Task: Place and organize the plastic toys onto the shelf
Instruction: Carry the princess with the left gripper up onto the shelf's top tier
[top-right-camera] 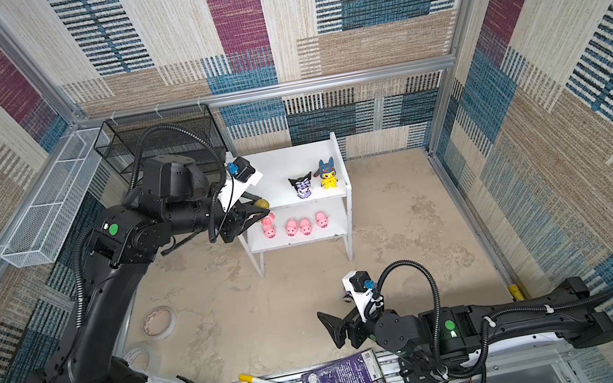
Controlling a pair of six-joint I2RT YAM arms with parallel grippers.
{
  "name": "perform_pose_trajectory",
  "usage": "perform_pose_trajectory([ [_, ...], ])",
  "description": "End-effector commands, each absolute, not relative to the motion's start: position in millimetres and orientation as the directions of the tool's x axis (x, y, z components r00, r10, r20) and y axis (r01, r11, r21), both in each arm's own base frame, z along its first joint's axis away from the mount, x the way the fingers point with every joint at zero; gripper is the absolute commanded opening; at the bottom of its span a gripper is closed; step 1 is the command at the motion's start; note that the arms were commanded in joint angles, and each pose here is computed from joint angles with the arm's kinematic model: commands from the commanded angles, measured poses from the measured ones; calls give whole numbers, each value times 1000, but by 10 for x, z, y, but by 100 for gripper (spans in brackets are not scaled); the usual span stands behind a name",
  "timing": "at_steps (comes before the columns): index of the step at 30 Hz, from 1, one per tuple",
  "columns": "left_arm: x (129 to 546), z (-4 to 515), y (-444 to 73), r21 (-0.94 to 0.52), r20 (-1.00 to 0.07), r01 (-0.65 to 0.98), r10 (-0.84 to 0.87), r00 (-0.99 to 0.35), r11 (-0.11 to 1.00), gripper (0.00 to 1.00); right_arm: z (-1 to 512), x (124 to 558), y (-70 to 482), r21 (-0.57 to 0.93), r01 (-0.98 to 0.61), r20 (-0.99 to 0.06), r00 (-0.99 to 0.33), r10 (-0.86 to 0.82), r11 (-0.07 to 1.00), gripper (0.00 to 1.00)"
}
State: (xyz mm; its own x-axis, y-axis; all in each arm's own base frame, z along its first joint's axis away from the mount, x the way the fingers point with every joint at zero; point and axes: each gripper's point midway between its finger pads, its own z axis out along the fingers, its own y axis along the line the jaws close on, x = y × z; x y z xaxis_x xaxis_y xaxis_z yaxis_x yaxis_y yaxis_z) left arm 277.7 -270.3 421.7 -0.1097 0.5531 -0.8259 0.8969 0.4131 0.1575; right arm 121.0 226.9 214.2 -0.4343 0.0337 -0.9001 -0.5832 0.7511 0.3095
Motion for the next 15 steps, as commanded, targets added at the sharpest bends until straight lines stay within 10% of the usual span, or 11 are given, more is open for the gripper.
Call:
perform_pose_trajectory([
  [1,2921,4259,-2729,271,-799,885,601,-13,379,22,1903,1186,2171,408,-504,-836,-542,89,761,100],
  [15,3231,4099,-2942,406,-721,876,679,134,259,22,1815,1164,2104,443,-495,-818,-564,112,748,100],
])
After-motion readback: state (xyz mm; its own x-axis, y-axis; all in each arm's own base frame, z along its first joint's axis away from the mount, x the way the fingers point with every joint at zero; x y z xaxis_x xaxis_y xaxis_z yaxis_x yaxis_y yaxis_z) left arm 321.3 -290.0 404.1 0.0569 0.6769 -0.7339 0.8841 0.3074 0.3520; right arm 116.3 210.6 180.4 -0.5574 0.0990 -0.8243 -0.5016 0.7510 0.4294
